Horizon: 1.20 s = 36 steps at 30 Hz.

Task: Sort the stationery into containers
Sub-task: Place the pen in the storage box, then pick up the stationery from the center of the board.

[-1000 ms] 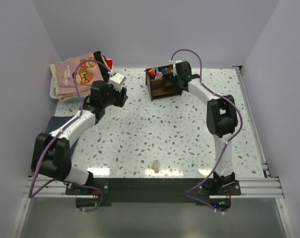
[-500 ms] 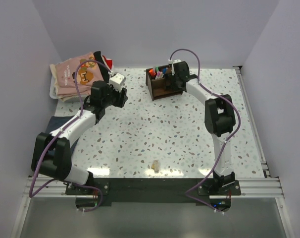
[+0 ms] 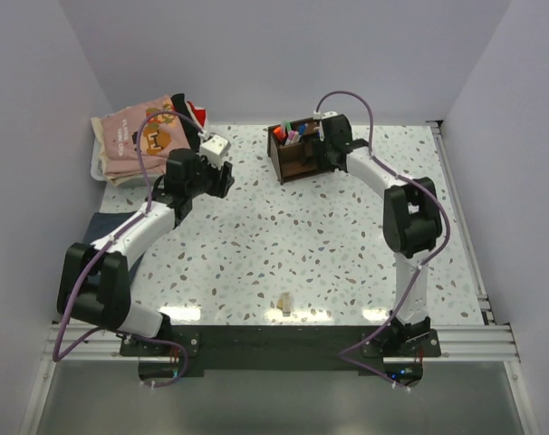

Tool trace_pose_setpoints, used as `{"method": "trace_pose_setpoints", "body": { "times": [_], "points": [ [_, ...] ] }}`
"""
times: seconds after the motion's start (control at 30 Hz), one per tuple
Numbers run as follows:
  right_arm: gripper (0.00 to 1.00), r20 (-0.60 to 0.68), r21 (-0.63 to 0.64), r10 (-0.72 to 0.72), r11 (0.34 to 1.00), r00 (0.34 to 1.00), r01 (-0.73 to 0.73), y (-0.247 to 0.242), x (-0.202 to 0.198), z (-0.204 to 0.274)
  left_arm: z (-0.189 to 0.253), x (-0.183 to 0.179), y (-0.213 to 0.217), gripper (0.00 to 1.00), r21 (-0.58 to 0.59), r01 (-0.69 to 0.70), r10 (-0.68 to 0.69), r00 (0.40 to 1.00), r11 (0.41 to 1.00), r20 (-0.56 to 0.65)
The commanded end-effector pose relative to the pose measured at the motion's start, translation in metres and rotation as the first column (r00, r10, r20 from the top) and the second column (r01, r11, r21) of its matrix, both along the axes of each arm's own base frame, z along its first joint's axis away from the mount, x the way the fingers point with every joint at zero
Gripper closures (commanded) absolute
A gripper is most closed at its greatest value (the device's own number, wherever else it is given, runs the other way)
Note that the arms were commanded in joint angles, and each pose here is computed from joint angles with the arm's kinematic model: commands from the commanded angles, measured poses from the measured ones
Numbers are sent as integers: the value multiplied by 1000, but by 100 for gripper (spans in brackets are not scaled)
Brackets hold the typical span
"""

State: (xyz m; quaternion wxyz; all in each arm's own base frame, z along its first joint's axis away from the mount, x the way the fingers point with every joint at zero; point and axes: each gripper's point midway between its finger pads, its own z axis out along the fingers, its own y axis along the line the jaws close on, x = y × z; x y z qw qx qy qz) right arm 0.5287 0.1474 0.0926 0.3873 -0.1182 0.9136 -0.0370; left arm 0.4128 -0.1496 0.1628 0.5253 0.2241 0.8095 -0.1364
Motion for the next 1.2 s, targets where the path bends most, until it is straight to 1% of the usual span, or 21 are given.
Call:
{"method": "trace_pose_setpoints", "body": {
  "times": [0.0, 0.03, 0.13, 0.17, 0.27, 0.33, 0.43, 0.47, 0.5, 0.53, 0.6, 0.63, 0.67, 0.77, 0.87, 0.93, 1.0, 1.03, 1.07, 1.13, 1.17],
  "points": [
    [43, 31, 80, 4, 997, 1000, -6, 1, -42, 55, 20, -5, -2, 43, -28, 22, -20, 997, 999, 74],
    [45, 35, 94, 19, 995, 999, -22, 0, -58, 70, 20, -6, -2, 43, -25, 21, -19, 997, 999, 77],
    [49, -105, 157, 162, 977, 981, -144, 24, -118, 40, 17, -13, -2, 43, -24, 27, -25, 997, 999, 71],
    [49, -102, 165, 178, 973, 979, -160, 27, -135, 48, 16, -16, -3, 43, -23, 32, -30, 998, 999, 64],
    [46, -200, 165, 224, 967, 954, -192, 40, -197, 23, 7, -30, -12, 42, -1, 62, -62, 997, 998, 36],
    [46, -201, 166, 284, 953, 938, -253, 58, -222, 25, -5, -41, -18, 43, 8, 96, -95, 995, 995, -4],
    [46, -206, 181, 308, 945, 929, -273, 64, -244, 30, -21, -82, -59, 45, 46, 376, -374, 927, 926, -37],
    [46, -205, 166, 271, 957, 941, -239, 57, -243, 30, -31, -109, -75, 45, 49, 500, -496, 865, 865, -75],
    [44, -181, 144, 238, 966, 954, -214, 51, -241, 37, -33, -137, -93, 45, 61, 683, -682, 730, 728, -42],
    [43, -167, 111, 191, 979, 967, -174, 40, -237, 40, -47, -166, -93, 45, 51, 766, -759, 642, 641, -106],
    [42, -133, 100, 119, 989, 984, -106, 16, -221, 49, -52, -193, -103, 43, 146, 884, -887, 457, 445, -66],
    [42, -109, 104, 95, 991, 990, -83, 8, -212, 56, -60, -203, -101, 43, 146, 906, -906, 413, 398, -96],
    [42, -81, 102, 31, 995, 996, -23, -14, -196, 66, -62, -207, -104, 43, 205, 925, -937, 342, 321, -75],
    [42, -8, 100, -99, 990, 995, 99, -62, -163, 92, -69, -219, -109, 43, 266, 951, -980, 182, 156, -77],
    [42, 35, 124, -159, 980, 987, 154, -94, -142, 107, -72, -218, -124, 44, 305, 950, -995, 85, 63, -59],
    [42, 36, 132, -155, 980, 987, 149, -101, -139, 108, -81, -225, -132, 46, 281, 960, -998, 17, -1, -65],
    [42, 17, 129, -153, 980, 988, 150, -110, -141, 101, -77, -230, -149, 47, 316, 944, -996, -85, -92, -35],
    [42, 6, 138, -147, 980, 989, 144, -110, -143, 98, -87, -239, -147, 48, 265, 955, -990, -122, -135, -66],
    [43, -6, 143, -153, 978, 988, 152, -113, -148, 94, -81, -238, -158, 49, 319, 927, -980, -195, -197, -38],
    [43, -37, 163, -141, 976, 989, 145, -110, -155, 87, -89, -253, -155, 51, 268, 920, -958, -285, -286, -44],
    [43, -52, 169, -146, 974, 988, 153, -112, -160, 82, -84, -251, -163, 53, 313, 893, -942, -337, -322, -7]
  ]
}}
